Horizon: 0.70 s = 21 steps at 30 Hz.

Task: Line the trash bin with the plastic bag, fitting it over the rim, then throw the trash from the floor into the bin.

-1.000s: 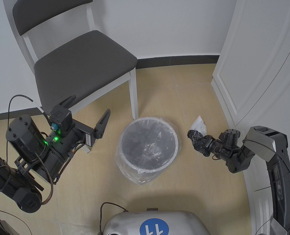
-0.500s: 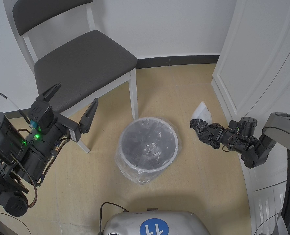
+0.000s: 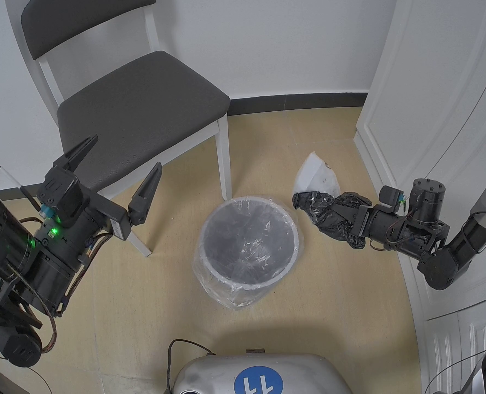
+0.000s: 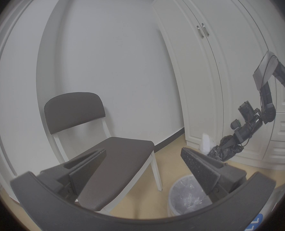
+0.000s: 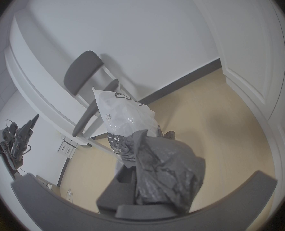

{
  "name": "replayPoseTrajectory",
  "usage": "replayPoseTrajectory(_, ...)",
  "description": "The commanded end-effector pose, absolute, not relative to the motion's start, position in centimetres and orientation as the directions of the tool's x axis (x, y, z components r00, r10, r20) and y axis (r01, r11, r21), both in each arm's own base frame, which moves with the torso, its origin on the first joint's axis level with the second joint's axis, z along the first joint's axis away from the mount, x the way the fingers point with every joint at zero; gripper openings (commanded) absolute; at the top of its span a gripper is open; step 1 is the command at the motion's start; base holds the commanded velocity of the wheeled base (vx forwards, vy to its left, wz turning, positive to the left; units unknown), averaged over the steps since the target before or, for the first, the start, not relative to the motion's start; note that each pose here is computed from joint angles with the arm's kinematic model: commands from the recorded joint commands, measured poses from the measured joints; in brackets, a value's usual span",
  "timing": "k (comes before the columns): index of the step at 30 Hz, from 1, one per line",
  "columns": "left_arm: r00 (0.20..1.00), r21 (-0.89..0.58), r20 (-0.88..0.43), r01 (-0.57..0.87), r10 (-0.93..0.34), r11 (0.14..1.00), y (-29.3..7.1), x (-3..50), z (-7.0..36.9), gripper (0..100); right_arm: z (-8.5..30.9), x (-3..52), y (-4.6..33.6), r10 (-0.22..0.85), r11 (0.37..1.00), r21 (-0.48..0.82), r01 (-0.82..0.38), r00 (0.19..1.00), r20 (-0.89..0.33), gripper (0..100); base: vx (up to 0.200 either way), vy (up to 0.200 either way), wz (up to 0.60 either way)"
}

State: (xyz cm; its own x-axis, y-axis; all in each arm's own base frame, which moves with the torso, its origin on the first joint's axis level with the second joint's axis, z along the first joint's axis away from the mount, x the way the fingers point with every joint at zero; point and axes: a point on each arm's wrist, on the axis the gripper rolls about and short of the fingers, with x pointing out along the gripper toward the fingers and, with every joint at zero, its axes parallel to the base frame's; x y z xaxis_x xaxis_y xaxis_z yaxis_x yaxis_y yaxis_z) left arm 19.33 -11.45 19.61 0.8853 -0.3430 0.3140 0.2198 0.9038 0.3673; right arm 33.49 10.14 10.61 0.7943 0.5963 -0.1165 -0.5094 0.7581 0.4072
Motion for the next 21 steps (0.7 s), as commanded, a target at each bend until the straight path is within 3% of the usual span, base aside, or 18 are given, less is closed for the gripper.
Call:
replayPoseTrajectory(1, 0.882, 0.362, 0.32, 0.222, -0.344, 0.905, -11.5, 19.2, 19.8, 100, 13.0, 33.1, 10.9, 0.619, 0.733, 0.391, -0.556, 0.784, -0.044, 0, 0.0, 0.0, 0.0)
replayPoseTrajectory(9, 0.886, 0.369, 0.308, 0.226, -0.348, 0.902, -11.5, 19.2, 19.4, 100, 13.4, 34.3, 13.4, 0.658, 0.702, 0.38, -0.603, 0.753, -0.02, 0, 0.0, 0.0, 0.0)
replayPoseTrajectory(17, 0.887, 0.369, 0.306, 0.224, -0.346, 0.902, -11.4, 19.2, 19.4, 100, 17.9, 36.2, 14.9, 0.667, 0.722, 0.373, -0.583, 0.73, -0.15, 0, 0.0, 0.0, 0.0)
replayPoseTrajectory(21, 0.889, 0.359, 0.308, 0.221, -0.339, 0.907, -11.3, 19.4, 19.4, 100, 19.2, 36.1, 14.9, 0.666, 0.739, 0.287, -0.61, 0.724, -0.179, 0, 0.0, 0.0, 0.0)
